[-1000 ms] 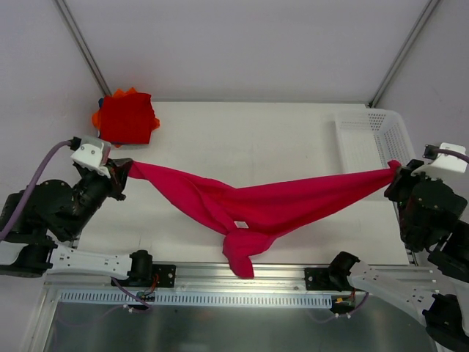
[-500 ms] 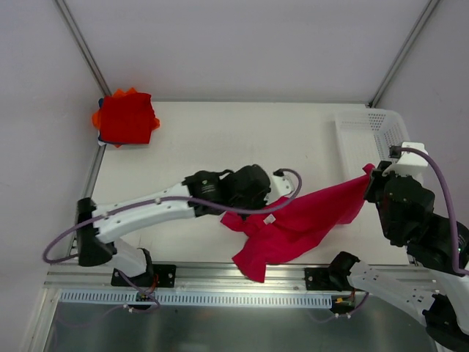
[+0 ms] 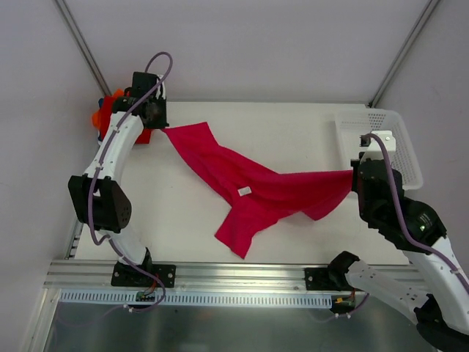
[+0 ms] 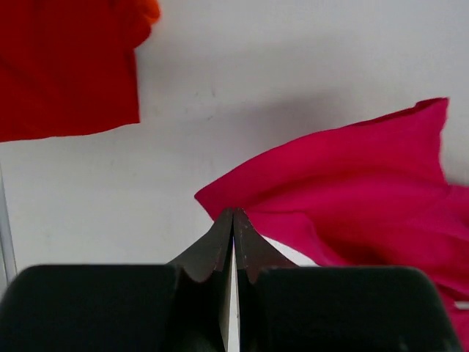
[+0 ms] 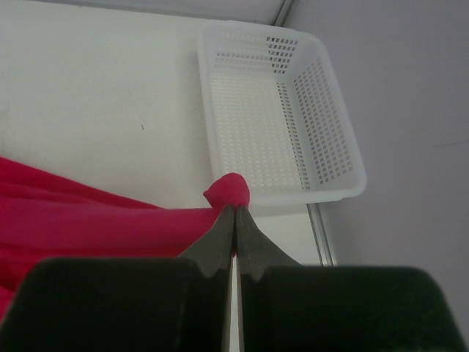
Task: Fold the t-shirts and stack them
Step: Flatten the tshirt out
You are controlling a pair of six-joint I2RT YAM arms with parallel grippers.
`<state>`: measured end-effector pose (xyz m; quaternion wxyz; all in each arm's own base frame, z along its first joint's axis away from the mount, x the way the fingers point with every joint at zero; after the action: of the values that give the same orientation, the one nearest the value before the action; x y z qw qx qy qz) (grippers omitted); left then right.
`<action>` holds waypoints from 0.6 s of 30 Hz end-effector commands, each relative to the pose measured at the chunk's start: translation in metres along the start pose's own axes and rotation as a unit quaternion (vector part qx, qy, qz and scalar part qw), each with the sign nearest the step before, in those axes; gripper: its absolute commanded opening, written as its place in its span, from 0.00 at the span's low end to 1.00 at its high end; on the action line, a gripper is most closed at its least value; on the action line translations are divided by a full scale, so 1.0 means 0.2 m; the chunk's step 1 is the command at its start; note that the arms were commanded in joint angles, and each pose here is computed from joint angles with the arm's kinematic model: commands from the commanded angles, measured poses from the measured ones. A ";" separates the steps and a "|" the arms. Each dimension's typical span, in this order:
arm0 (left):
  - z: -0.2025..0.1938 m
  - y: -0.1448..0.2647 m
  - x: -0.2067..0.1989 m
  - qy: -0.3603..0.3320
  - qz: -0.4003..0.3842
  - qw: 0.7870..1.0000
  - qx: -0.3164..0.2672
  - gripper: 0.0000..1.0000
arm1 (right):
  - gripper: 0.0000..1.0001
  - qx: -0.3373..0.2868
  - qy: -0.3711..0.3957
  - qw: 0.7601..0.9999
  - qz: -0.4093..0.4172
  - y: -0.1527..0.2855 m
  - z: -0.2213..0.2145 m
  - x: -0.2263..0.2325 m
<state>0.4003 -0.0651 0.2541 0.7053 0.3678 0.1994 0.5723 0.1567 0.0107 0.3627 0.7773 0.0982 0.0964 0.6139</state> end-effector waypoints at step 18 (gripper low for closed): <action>-0.52 0.50 -0.77 -0.016 -0.148 0.989 0.020 0.98 | 0.00 0.041 -0.025 0.999 -0.006 -0.14 -0.14 0.07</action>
<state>0.2697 -0.1656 0.2701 0.7902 0.3367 0.1996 0.4715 0.1723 0.0136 0.3236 0.7778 0.1367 0.1351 0.5985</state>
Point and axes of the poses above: each gripper's point midway between its finger pads, its own y axis back along the fingers, its own x axis along the line the jaws close on, z = x × y, the point moved 5 cm from there along y, back along the fingers, and after that the axes turned 14 degrees about -y, right-handed, at the moved point
